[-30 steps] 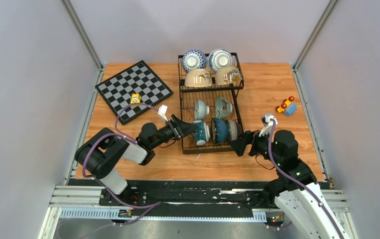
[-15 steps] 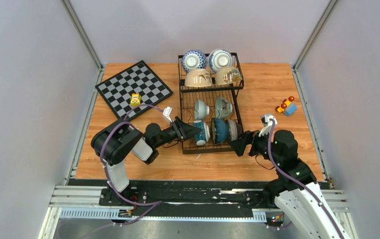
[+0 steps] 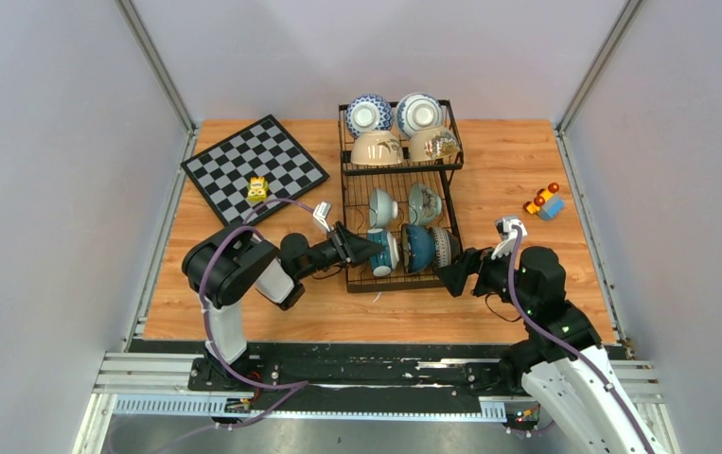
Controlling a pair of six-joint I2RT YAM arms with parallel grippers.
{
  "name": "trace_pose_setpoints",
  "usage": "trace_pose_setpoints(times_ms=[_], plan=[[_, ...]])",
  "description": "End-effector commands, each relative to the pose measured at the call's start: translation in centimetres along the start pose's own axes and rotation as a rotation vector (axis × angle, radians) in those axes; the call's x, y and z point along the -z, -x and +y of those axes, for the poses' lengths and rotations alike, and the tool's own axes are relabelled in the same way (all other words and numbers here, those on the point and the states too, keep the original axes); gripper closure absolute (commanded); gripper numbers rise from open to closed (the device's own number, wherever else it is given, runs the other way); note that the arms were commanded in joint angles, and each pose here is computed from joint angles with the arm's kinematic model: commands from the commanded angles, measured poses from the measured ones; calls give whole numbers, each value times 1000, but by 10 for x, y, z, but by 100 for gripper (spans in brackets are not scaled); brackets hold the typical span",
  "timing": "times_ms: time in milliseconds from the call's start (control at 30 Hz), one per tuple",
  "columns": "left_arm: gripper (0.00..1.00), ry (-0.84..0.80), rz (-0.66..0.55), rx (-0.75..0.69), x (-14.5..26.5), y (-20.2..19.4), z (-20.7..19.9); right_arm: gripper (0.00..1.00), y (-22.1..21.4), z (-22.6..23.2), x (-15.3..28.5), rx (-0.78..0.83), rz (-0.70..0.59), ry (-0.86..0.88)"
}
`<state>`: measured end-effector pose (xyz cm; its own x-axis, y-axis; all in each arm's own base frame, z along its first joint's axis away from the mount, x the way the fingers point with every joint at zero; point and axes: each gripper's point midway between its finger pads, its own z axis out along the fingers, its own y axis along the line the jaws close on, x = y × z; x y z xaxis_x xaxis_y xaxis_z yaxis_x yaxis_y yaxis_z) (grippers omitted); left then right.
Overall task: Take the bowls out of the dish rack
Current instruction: Pick up the bowl from the dish rack.
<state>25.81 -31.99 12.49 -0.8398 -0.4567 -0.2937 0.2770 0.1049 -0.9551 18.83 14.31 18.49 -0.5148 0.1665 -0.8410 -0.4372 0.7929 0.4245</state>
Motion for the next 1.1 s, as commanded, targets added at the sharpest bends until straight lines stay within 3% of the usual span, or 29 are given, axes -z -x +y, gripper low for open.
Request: trace_pose_setpoints(times_ms=[0,367,600,900,1067], plan=[[61,-89,3,-50,-6,2,-19,6,-5,0,-1,24,9,7],[68,-99,19,-50,-13,-2,-19,6,-7,-3,-2,22,16,-12],[77,-107,21,-51,-16,-1,-20,6,-7,-5,-3,24,17,-18],[99,-137,18,-59,-21,3,-30,6,-8,-6,-3,25,16,-23],[100,-181,13,-76,-25,9,-47,5,-8,-7,-3,26,14,-25]])
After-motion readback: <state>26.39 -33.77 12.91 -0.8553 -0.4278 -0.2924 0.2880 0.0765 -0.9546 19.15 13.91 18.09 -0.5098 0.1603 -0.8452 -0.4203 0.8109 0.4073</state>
